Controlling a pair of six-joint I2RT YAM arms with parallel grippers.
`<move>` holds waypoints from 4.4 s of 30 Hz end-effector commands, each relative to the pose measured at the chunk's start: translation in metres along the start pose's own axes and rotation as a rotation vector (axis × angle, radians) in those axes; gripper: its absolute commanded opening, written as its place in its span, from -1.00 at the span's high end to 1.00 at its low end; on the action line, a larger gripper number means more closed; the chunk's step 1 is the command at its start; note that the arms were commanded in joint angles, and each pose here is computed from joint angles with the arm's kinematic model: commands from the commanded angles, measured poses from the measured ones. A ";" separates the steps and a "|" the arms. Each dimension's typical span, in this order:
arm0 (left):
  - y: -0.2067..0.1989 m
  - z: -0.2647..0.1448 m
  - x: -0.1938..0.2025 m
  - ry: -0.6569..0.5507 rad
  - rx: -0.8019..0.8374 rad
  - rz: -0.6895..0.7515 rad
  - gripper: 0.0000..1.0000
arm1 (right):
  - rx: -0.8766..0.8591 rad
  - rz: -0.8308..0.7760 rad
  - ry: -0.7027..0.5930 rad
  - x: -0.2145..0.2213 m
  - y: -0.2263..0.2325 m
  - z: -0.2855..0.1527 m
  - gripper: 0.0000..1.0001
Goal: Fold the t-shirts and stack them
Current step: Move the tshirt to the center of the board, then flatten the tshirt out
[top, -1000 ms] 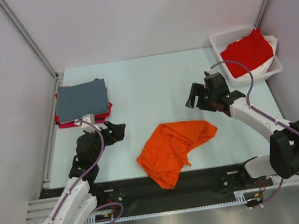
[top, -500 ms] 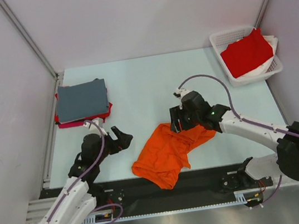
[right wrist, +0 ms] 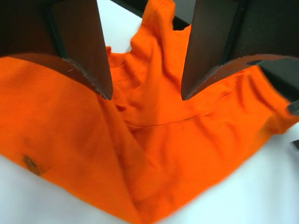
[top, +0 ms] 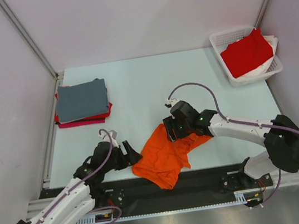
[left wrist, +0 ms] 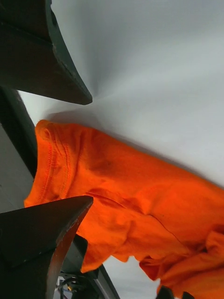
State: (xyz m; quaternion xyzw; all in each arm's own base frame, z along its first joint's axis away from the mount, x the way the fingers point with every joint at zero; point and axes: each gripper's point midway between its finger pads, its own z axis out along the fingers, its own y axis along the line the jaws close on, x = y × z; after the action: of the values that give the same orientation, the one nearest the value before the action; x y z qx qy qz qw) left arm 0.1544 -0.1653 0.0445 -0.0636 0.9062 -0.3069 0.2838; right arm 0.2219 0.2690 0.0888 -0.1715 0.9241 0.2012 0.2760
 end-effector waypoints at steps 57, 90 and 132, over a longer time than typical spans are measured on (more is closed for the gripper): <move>-0.054 -0.060 -0.208 -0.417 -0.042 -0.025 0.99 | -0.081 0.263 -0.227 -0.022 -0.048 -0.104 -0.38; -0.033 -0.096 -0.240 -0.529 -0.148 -0.034 0.99 | 0.247 -0.032 -0.096 -0.015 -0.031 -0.050 1.00; 0.012 -0.007 -0.290 -0.437 -0.269 -0.156 -0.76 | 0.241 0.618 -0.314 -0.128 -0.240 -0.093 -0.32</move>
State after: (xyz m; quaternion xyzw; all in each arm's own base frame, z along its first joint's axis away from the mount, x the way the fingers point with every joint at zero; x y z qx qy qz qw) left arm 0.3678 -0.0817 0.1240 -0.2504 0.8850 -0.1966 0.3398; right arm 0.3663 0.0355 0.1221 0.2218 0.9200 0.1626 0.2791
